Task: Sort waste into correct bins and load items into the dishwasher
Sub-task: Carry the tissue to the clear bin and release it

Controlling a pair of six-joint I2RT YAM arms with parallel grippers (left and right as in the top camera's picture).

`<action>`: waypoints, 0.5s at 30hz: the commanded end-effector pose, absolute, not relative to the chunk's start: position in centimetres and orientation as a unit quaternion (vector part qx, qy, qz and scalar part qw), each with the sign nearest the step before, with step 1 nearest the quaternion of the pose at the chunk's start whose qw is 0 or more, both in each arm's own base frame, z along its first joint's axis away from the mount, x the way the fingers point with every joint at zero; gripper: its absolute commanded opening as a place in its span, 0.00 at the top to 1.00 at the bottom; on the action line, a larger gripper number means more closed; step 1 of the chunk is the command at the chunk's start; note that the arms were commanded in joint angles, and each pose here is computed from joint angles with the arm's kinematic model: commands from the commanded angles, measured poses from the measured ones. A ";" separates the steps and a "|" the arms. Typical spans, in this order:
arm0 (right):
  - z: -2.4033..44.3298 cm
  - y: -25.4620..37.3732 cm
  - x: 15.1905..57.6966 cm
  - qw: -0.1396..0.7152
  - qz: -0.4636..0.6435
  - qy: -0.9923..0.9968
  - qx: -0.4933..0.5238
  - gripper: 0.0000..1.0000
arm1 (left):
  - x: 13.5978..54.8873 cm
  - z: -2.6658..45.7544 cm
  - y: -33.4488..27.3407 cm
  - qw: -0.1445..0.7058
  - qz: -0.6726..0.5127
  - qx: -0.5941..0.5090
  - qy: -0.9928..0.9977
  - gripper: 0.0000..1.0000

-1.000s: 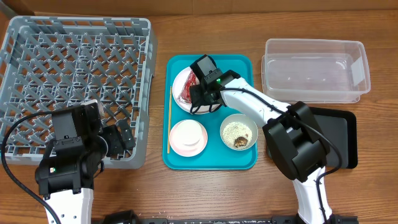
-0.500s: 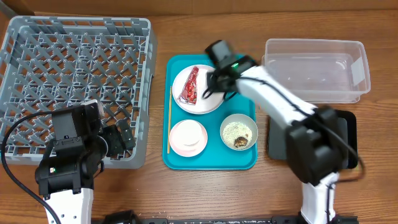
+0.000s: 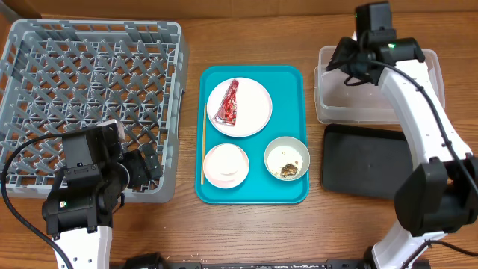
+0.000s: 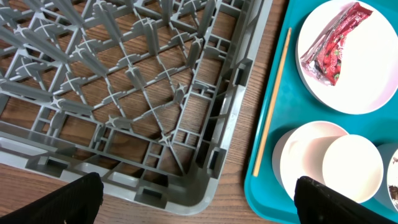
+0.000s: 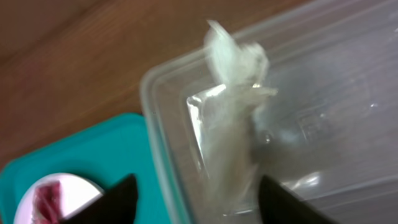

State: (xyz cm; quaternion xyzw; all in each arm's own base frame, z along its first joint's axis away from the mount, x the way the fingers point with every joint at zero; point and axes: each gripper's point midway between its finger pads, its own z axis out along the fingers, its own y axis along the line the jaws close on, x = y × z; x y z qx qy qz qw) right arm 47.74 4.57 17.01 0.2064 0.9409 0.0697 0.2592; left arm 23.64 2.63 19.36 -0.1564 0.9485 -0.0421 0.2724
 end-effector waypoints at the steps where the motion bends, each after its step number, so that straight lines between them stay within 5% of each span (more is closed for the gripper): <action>1: 16.7 6.2 47.7 0.237 0.134 0.941 0.203 0.04 | 24.1 20.5 2.8 0.289 -0.046 -0.162 0.942 0.00; 8: 21.3 10.9 48.3 0.248 0.250 0.924 0.149 0.06 | 24.2 20.6 2.8 0.290 -0.046 -0.162 0.942 0.00; 15: 21.2 20.0 47.3 0.288 0.199 0.935 0.065 0.05 | 24.2 20.6 2.8 0.290 -0.046 -0.162 0.942 0.00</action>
